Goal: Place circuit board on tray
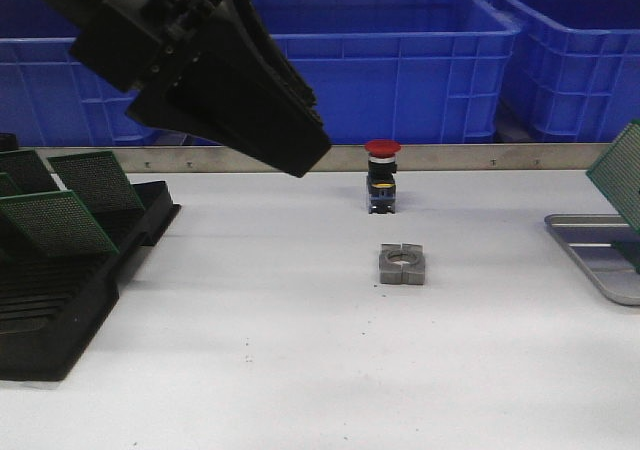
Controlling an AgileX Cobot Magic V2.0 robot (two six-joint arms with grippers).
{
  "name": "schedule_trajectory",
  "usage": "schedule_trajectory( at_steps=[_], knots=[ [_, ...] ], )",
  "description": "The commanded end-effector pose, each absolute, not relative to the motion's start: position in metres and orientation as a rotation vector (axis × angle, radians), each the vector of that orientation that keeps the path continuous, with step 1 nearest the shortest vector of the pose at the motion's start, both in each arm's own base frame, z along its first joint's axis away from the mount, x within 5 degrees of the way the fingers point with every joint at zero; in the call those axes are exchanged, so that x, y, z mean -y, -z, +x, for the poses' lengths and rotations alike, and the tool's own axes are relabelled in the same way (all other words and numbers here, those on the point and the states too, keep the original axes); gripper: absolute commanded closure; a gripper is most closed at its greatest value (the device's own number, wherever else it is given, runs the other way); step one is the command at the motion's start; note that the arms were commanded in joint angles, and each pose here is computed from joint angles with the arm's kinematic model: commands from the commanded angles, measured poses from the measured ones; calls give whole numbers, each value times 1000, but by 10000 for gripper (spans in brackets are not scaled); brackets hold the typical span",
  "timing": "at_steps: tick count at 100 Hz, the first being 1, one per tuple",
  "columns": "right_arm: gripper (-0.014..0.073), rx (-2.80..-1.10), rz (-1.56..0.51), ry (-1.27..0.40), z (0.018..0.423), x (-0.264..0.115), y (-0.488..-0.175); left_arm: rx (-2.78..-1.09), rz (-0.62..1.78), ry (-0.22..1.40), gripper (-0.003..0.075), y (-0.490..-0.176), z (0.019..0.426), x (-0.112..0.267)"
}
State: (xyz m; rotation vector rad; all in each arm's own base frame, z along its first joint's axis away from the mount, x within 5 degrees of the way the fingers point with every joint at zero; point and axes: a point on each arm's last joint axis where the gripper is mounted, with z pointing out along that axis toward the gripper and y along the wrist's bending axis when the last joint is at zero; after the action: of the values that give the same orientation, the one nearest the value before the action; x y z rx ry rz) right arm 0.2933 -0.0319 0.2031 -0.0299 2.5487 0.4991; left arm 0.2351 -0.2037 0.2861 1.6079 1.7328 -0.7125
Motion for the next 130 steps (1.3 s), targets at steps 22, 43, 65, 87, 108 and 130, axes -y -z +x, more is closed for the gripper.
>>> schedule_trajectory(
  at_steps=[22, 43, 65, 87, 108, 130],
  knots=[
    [640, -2483, 109, -462, 307, 45, -203, -1675, 1549, 731, 214, -307, 232, 206],
    [298, -2473, 123, -431, 309, 47, -203, -1675, 1547, 733, 214, -307, 232, 206],
    [129, -2450, 98, -406, 307, 48, -211, -1675, 1513, 698, 222, -309, 235, 205],
    [323, -2418, -7, -390, 297, 43, -232, -1733, 1333, 549, 505, -331, 239, 186],
    [652, -2342, -91, -375, 285, 33, -259, -1797, 1128, 496, 737, -357, 238, 142],
    [654, -2211, -177, -301, 262, 8, -286, -1832, 836, 385, 737, -369, 223, 91]
  ],
)
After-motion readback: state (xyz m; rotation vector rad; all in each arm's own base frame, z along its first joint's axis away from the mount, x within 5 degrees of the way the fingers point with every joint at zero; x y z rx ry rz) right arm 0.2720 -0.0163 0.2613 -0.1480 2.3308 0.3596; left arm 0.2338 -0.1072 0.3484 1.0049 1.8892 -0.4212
